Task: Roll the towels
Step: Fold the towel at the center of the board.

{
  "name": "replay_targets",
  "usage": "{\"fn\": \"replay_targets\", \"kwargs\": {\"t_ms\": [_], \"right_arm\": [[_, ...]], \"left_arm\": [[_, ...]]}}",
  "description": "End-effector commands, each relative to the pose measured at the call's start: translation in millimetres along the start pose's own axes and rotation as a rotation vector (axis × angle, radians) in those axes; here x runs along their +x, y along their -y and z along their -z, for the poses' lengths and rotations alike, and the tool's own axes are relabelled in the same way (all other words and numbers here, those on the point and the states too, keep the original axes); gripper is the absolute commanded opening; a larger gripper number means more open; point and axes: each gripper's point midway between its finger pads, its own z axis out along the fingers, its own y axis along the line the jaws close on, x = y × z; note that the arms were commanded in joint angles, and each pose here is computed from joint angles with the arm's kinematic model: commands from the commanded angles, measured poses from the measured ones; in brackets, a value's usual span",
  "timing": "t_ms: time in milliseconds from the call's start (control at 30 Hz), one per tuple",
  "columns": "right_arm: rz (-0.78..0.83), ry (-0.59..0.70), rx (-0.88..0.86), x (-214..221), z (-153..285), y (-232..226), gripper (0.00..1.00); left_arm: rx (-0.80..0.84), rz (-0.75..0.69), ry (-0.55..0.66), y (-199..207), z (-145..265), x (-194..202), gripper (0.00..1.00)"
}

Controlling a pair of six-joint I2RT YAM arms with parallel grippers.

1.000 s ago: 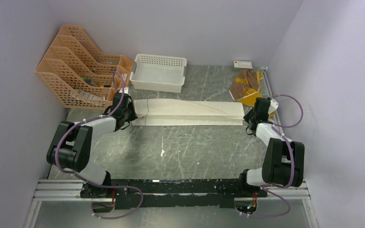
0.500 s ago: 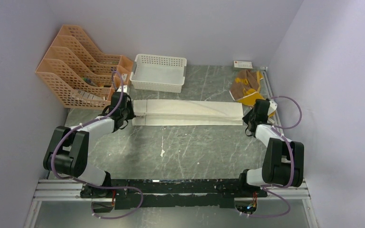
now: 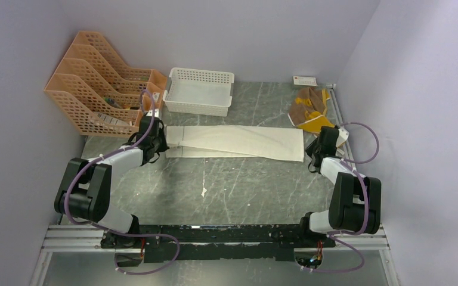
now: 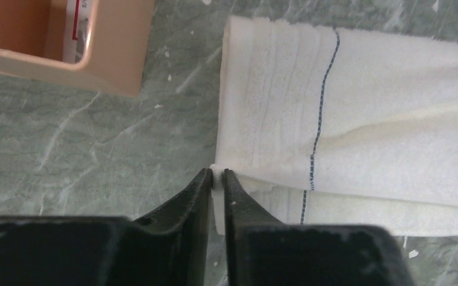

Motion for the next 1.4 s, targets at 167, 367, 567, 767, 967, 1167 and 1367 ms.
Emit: {"fn": "replay_targets", "kwargs": {"t_ms": [167, 367, 567, 767, 967, 1167, 1367], "right_arm": [[-0.026, 0.151, 0.018, -35.8, 11.4, 2.7, 0.66], [0.003, 0.027, -0.225, -30.2, 0.5, -49.0, 0.69], [0.017, -0.169, -0.372, -6.3, -30.1, -79.5, 0.64], [0.038, -0.205, -0.332, 3.8, -49.4, -63.0, 0.61], [0.057, -0.209, -0.283, 16.0, -54.1, -45.9, 0.60], [0.031, -0.239, -0.331, 31.9, -53.6, -40.4, 0.52], [-0.012, -0.303, -0.368, 44.4, -55.5, -35.4, 0.16]], "left_arm": [[0.088, 0.040, 0.030, 17.6, 28.2, -25.4, 0.98], [0.091, 0.033, 0.054, 17.1, 55.3, -41.7, 0.99], [0.150, 0.026, -0.124, 20.0, 31.0, -23.8, 0.97], [0.189, 0.022, -0.245, 25.1, 1.7, -13.2, 0.90], [0.128, -0.018, -0.274, 13.6, -7.8, -9.6, 0.90], [0.120, -0.005, -0.328, 8.8, -9.7, 16.4, 0.90], [0.138, 0.021, -0.381, 10.7, -16.3, 27.0, 0.89]]}}
